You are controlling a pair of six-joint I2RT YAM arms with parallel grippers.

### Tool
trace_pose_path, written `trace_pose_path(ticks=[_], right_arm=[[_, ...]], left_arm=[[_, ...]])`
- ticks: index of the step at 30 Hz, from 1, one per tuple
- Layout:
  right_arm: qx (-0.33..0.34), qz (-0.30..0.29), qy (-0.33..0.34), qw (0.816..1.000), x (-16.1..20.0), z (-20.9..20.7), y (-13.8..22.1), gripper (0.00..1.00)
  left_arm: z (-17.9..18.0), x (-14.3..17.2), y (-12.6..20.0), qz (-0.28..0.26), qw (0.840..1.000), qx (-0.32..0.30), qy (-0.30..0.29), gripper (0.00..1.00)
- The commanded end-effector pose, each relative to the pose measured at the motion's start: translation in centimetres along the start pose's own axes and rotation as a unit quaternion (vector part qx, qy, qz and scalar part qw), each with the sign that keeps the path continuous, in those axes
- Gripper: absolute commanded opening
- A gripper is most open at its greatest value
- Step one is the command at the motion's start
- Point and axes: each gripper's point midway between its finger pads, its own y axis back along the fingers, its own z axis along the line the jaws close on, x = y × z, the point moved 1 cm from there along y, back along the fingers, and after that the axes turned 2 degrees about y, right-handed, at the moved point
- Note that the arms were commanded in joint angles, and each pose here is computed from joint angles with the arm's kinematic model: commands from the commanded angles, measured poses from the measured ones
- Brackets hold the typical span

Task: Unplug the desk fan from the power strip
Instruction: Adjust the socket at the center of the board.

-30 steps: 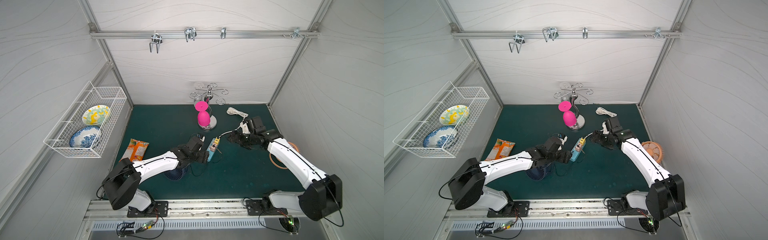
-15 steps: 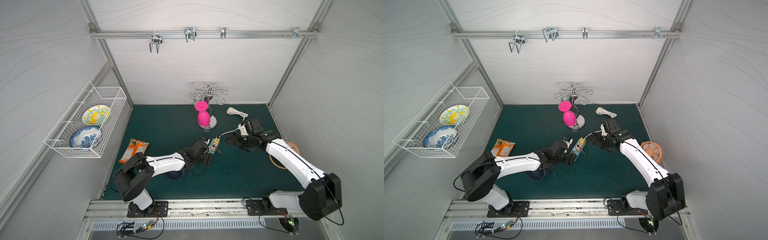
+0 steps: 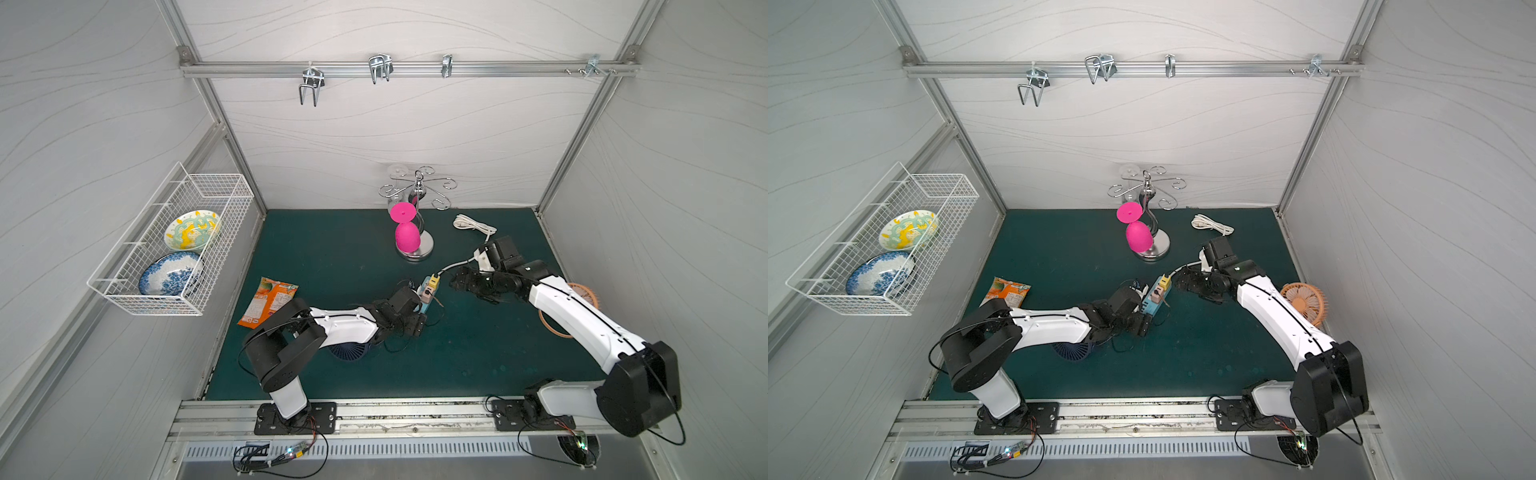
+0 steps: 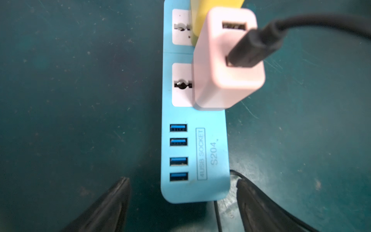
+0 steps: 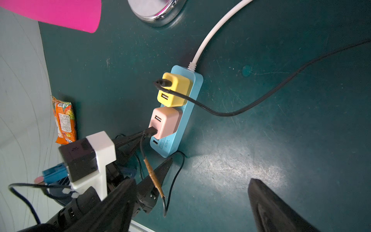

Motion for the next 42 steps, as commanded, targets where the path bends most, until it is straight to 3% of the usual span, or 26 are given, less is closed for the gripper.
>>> trace_pose_path(ticks=[1,6,19,30,36,39,42], right_arm=[[0.01,0.012,-0.003,1.0,0.9,-0.4,-0.1,0.91],[0.008,0.012,-0.005,1.0,0.9,-0.4,-0.2,0.91],[0.059,0.034,-0.019,0.998,1.0,-1.3,-0.4,0.91],[0.068,0.036,-0.03,0.997,0.9,-1.4,-0.3,0.91],[0.073,0.029,-0.031,0.996,0.9,-1.7,-0.1,0.91],[0.077,0.027,-0.032,0.996,0.9,-1.9,-0.1,0.91],[0.081,0.028,-0.033,0.996,0.8,-2.1,0.0,0.91]], left_arm=[[-0.1,-1.8,-0.5,-0.025,1.0,-0.014,-0.012,0.87],[1.5,-2.2,-0.8,-0.015,0.997,-0.073,-0.024,0.87],[-0.5,-3.2,-0.9,-0.059,0.998,-0.007,-0.022,0.78],[-2.1,-3.9,-2.3,-0.058,0.998,0.017,-0.033,0.51],[-3.2,-5.5,-2.9,-0.073,0.996,0.026,-0.041,0.45],[-3.7,-6.4,-3.3,-0.079,0.995,0.026,-0.049,0.45],[-3.6,-6.8,-3.3,-0.085,0.995,0.018,-0.047,0.63]])
